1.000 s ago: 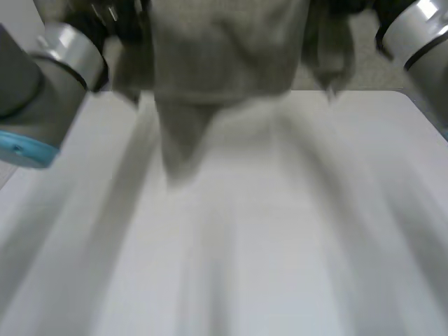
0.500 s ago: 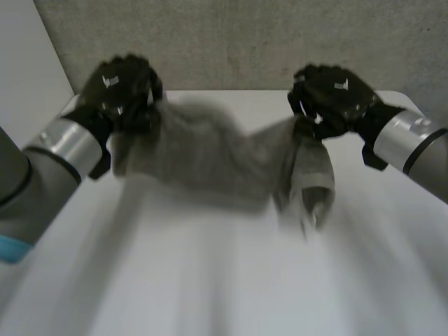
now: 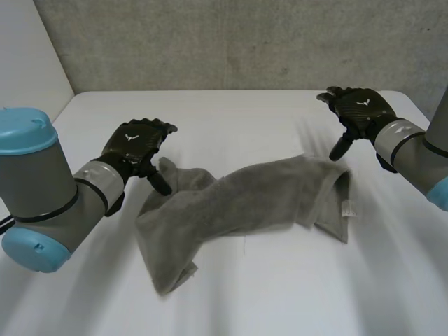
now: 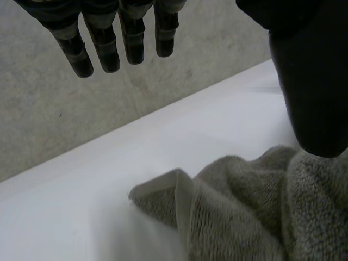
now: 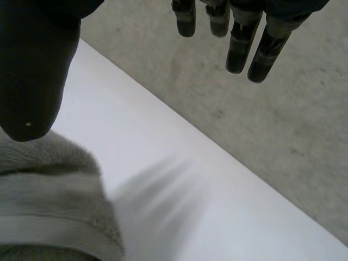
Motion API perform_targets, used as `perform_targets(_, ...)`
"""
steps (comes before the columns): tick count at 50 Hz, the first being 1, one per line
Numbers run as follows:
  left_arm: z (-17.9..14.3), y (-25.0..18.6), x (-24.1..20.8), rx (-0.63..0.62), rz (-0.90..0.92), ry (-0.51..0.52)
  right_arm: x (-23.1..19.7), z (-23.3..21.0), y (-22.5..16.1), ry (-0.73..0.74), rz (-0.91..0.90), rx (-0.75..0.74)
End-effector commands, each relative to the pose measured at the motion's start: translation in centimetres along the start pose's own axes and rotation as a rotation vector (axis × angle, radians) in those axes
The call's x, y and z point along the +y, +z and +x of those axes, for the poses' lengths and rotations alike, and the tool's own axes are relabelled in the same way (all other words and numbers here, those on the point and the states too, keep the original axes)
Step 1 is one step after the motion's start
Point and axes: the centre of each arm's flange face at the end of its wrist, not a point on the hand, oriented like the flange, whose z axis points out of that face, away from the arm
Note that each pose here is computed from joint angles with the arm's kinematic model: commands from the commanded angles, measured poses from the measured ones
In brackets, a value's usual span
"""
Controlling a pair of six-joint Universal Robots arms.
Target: Fold the towel.
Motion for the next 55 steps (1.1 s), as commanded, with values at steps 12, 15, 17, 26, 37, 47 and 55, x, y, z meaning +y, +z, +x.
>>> perform_targets(12,1.3,-4.8,-1.2,0.016,0.012,0.007,-1.5,-2.7,-9.6,-0.008,0.011,-0.039)
perform_targets(15,2.6,-6.2,-0.9,0.046,0.003,0.013,-0.5,-3.5,-10.2,-0.023,0.006,-0.072)
perform_targets(17,3.4,-6.8,-0.5,0.063,-0.005,0.018,0.3,-3.9,-10.5,-0.03,-0.017,-0.083)
perform_targets(26,6.3,-9.2,2.1,0.098,-0.083,0.051,3.5,-5.6,-10.7,-0.085,-0.049,-0.109)
perform_targets(37,8.7,-9.2,5.2,0.047,-0.116,0.109,6.6,-8.0,-8.2,-0.094,-0.098,-0.127)
perform_targets(47,9.8,-8.7,6.6,0.017,-0.111,0.128,8.5,-9.3,-5.6,-0.111,-0.121,-0.117)
perform_targets(55,10.1,-7.8,7.4,0.006,-0.12,0.134,8.3,-9.1,-3.8,-0.129,-0.069,-0.06)
